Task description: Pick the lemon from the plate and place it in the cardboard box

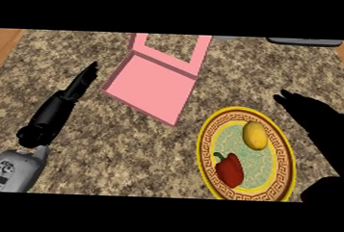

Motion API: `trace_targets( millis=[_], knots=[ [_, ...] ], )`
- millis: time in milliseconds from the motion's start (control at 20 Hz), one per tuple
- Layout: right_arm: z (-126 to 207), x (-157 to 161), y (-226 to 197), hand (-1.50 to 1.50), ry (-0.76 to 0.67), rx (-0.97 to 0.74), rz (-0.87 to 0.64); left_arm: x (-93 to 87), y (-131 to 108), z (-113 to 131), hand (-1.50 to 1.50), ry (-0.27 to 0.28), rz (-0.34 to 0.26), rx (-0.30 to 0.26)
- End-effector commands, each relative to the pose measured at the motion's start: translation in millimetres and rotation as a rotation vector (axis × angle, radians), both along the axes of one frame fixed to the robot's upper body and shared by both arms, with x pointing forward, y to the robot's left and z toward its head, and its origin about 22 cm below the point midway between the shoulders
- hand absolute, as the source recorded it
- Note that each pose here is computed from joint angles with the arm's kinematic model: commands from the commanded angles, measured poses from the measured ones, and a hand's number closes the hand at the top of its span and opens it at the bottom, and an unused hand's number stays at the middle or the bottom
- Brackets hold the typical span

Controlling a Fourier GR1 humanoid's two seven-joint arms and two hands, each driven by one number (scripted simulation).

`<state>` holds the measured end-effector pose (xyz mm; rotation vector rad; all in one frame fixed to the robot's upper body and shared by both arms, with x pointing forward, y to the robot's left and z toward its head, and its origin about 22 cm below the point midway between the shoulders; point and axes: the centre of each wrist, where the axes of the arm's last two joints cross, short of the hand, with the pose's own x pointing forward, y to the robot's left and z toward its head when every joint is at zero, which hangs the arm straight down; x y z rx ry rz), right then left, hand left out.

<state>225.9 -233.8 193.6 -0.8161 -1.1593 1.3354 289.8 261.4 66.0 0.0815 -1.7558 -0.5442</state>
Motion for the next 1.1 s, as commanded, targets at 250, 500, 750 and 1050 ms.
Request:
trace_targets(
  millis=[250,500,750,1050],
  knots=[
    [-21.2,13.4,38.1,-1.50,0.116,-0.030,-0.058,-5.3,12.0,2.8,0.00,0.002,0.016,-0.008],
    [-37.5,20.2,42.1,-1.50,0.105,-0.103,-0.091,-3.7,-5.3,-2.3,0.00,0.001,0.025,0.011],
    [-35.1,25.5,63.1,-1.50,0.052,-0.104,-0.113,-5.1,0.1,7.7,0.00,-0.001,0.015,-0.006],
    [-63.8,35.6,66.3,-1.50,0.084,-0.146,-0.110,-0.5,8.0,0.5,0.00,0.009,0.011,-0.006]
  ],
)
